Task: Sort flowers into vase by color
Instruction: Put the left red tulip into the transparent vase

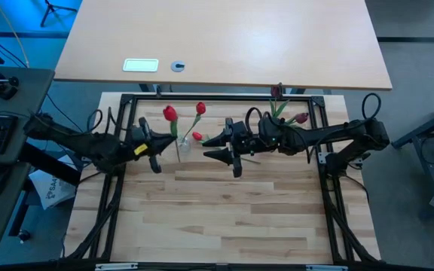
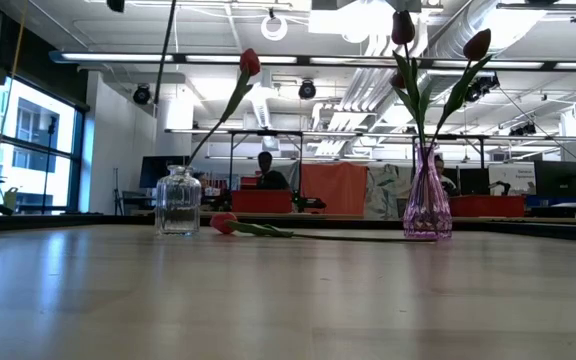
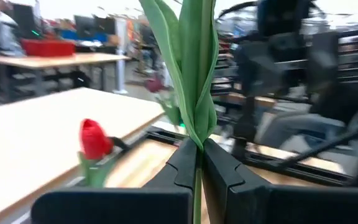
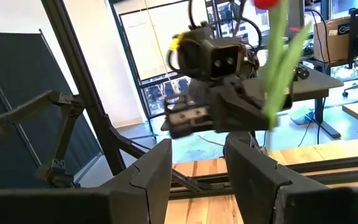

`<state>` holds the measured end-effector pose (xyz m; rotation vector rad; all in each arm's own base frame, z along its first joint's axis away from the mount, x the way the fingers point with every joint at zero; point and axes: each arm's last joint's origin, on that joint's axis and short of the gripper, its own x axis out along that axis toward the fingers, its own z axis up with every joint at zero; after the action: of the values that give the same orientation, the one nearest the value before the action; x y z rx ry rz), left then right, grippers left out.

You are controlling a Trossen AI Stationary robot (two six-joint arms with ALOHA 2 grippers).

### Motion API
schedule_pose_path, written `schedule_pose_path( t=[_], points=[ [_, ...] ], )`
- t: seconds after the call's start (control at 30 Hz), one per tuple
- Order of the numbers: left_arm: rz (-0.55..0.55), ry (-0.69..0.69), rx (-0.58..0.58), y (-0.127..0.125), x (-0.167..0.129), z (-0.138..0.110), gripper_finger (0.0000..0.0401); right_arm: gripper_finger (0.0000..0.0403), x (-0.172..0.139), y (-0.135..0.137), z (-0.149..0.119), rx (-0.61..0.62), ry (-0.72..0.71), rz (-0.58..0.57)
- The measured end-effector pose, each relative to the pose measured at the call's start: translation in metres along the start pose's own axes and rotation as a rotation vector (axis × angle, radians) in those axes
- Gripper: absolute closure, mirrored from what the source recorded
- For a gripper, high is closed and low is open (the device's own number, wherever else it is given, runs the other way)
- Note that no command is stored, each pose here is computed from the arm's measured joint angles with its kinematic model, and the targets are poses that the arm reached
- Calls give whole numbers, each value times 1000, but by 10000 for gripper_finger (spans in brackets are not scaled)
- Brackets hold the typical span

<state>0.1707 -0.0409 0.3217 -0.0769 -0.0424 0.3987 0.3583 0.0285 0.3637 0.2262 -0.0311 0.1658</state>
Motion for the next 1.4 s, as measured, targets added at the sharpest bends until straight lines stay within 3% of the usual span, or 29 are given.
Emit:
schedule_pose_path(
  t=[0.3, 0.77, 1.4],
  points=[
    [128, -95, -7, 36, 7, -38, 401, 258, 0, 0, 0, 0, -3, -12],
    [175, -116, 49, 75, 20, -44, 401, 258, 0, -1, 0, 34, -7, -27],
    [162, 2, 38, 81, 24, -56, 401, 258, 0, -1, 1, 19, -12, -35]
  ],
)
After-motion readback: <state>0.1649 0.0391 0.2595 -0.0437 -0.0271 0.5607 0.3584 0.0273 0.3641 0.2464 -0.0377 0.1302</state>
